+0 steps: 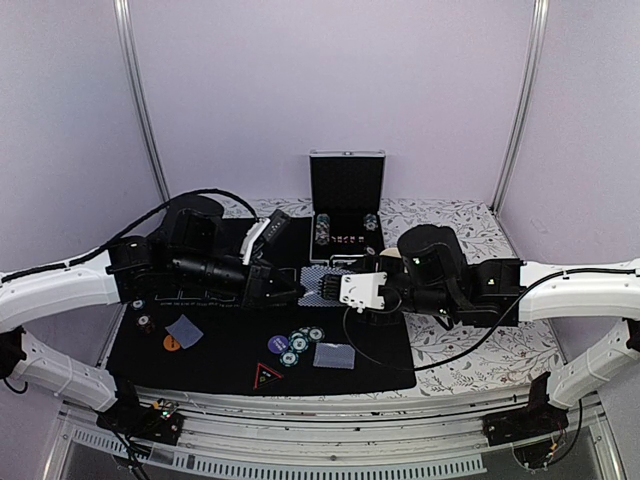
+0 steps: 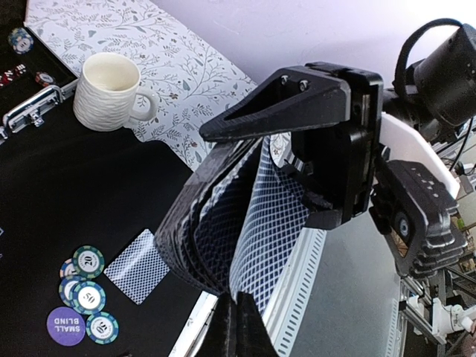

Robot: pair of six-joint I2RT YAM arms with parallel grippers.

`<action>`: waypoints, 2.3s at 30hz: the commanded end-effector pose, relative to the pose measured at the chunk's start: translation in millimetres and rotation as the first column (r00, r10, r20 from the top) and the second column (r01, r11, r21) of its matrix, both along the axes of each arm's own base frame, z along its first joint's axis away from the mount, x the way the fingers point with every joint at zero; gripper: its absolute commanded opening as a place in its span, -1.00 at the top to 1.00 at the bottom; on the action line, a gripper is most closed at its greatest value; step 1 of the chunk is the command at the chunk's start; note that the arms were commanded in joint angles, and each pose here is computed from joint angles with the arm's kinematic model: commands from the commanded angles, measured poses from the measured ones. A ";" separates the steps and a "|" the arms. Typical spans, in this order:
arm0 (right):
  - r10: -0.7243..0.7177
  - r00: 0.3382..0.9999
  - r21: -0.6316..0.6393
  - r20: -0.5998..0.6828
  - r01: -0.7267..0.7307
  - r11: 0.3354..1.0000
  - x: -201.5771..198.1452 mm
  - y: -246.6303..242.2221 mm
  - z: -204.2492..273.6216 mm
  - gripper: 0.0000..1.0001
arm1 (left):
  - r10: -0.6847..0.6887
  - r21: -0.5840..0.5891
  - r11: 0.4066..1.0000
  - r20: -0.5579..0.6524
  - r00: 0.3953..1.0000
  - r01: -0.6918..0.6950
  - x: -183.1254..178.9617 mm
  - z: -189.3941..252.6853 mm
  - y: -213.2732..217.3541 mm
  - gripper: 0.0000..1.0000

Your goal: Distribute texas hold em gaming equipment

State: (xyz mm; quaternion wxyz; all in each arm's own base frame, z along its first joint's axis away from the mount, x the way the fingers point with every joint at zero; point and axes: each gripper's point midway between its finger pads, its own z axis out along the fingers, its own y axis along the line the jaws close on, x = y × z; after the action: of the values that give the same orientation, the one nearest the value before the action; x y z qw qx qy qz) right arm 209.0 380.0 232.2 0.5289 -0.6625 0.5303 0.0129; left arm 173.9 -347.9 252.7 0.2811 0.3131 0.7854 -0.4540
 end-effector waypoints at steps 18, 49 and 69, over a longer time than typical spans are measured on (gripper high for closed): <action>-0.044 0.999 0.078 -0.002 0.044 0.996 10.7 -10.9 12.6 -0.10 | 0.108 -0.073 0.992 0.065 0.992 -0.103 5.3 35.6 44.2 1.00; -0.009 1.000 0.089 0.006 0.008 0.996 4.8 -12.1 10.4 -0.09 | 0.622 0.745 0.538 -0.037 0.782 -0.393 42.1 -117.1 256.4 1.00; -0.024 1.000 0.112 0.005 0.023 0.993 2.3 -21.4 16.9 -0.09 | 0.610 0.903 0.395 -0.117 0.784 -0.172 33.4 -173.4 256.1 1.00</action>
State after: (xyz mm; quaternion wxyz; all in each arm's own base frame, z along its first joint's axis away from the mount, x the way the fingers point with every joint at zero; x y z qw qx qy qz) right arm 209.6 361.1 233.9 0.5456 -0.6438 0.5358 0.0271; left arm 207.9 -101.8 88.4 0.0320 0.1093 0.9933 -0.0202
